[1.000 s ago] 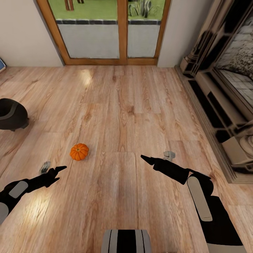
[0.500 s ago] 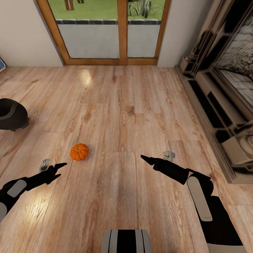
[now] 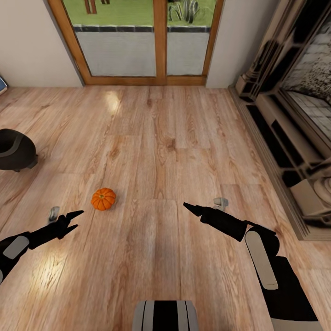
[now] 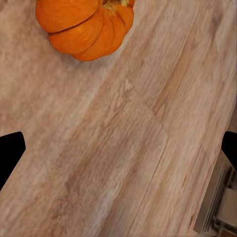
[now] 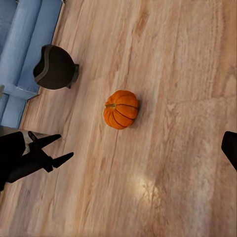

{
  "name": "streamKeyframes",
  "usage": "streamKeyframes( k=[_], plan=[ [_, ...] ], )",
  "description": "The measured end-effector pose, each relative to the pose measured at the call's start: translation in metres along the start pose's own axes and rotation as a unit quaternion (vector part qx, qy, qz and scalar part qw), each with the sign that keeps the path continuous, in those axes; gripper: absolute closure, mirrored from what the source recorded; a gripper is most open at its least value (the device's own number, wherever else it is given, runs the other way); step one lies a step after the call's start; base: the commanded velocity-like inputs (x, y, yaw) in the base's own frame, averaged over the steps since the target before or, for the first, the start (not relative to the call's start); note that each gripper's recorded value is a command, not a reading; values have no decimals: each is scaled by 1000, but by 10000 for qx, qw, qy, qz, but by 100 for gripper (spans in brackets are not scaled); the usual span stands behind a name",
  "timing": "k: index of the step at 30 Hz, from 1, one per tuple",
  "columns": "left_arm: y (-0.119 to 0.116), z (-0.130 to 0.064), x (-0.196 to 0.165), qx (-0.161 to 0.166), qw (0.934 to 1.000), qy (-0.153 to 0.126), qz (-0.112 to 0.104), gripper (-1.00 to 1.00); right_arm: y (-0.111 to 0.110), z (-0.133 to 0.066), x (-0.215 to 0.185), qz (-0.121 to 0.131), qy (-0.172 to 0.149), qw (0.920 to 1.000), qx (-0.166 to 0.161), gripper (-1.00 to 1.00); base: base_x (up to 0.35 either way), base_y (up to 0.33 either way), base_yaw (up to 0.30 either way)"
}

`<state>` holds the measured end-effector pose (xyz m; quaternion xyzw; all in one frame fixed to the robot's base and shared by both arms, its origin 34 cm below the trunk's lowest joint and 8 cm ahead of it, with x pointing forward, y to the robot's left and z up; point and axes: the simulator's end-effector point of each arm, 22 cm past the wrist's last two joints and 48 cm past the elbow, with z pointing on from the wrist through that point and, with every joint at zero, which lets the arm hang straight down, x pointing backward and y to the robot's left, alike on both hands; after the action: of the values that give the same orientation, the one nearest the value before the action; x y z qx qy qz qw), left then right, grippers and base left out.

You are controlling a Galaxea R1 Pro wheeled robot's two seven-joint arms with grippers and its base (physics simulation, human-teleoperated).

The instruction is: Place each of the two pumpkins and all three candles from the living room inside a cabinet in the living room (use any cabinet), then make sure every cabinet is closed, and position the cauldron so it is next to a table in the living room.

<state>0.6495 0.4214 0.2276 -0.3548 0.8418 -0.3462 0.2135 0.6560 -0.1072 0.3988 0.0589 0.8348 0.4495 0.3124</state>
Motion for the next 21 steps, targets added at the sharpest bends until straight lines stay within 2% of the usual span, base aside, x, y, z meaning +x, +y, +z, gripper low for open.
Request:
streamKeyframes(
  k=[6,16,21],
  plan=[
    [11,-2,-2,-226,9997,-34,8,-100,1,0,0,-1,-2,10000,-30,-100,219,-17,0],
    [16,-2,-5,-342,9994,-97,43,-100,-4,-4,-6,36,-83,10000,12,-100,257,188,0],
    [16,-2,-5,-345,9993,-108,50,-100,-5,-5,-7,48,-101,9999,19,-100,132,103,0]
  ],
)
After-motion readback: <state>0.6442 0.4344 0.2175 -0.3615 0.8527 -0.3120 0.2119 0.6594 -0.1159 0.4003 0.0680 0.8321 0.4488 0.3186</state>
